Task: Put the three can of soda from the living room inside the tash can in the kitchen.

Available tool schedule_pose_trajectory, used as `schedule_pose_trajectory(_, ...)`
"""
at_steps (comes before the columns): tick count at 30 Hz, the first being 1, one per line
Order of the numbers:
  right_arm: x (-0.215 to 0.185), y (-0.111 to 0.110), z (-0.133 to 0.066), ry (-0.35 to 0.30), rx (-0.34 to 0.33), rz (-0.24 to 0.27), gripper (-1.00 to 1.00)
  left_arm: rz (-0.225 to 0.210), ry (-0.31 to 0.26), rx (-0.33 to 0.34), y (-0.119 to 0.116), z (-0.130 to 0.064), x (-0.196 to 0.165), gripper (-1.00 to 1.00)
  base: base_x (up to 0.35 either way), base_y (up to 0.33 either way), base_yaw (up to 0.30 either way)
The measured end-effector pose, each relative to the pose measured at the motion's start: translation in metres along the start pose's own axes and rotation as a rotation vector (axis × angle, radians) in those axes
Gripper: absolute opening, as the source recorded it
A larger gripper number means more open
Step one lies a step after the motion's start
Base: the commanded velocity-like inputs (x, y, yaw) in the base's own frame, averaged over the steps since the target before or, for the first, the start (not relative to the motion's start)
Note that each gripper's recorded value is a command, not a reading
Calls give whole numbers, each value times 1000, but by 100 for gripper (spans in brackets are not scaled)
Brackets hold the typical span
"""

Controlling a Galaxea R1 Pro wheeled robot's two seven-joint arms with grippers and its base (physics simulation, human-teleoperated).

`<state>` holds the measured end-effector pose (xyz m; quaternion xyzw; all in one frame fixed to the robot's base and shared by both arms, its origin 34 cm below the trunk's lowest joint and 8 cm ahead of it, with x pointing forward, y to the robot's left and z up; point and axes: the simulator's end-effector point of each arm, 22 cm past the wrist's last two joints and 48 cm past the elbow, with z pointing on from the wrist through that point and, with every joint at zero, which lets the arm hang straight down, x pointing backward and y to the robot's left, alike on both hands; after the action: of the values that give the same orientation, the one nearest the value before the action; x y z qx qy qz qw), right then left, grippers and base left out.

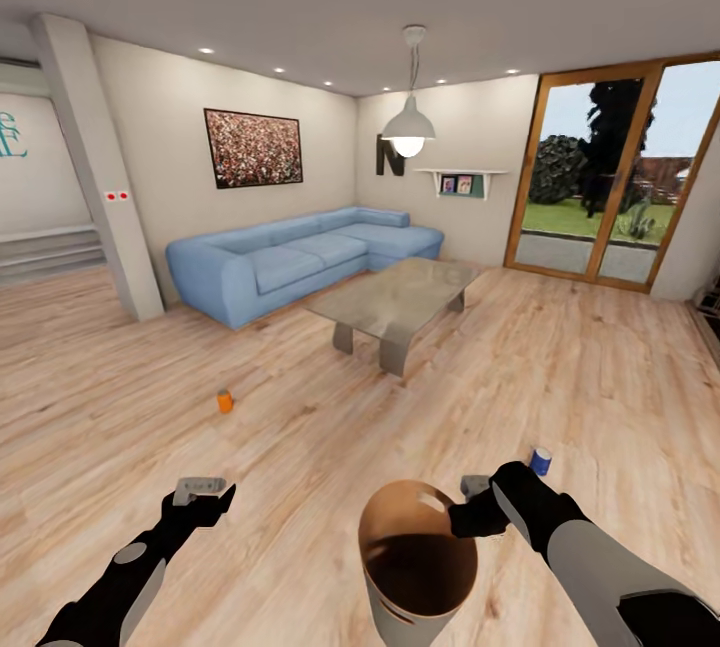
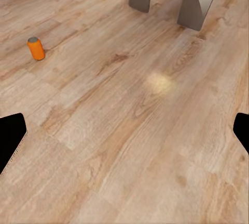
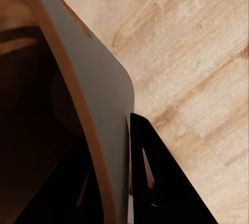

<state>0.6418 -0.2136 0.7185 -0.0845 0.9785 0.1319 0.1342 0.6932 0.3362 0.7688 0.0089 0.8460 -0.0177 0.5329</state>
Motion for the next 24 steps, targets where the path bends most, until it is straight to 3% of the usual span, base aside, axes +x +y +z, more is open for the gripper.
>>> schedule_pose_trajectory(24,-5,1,-5,-15,2,-2,-100,0,-11,1,-1,-2,-6,100,283,217,-214)
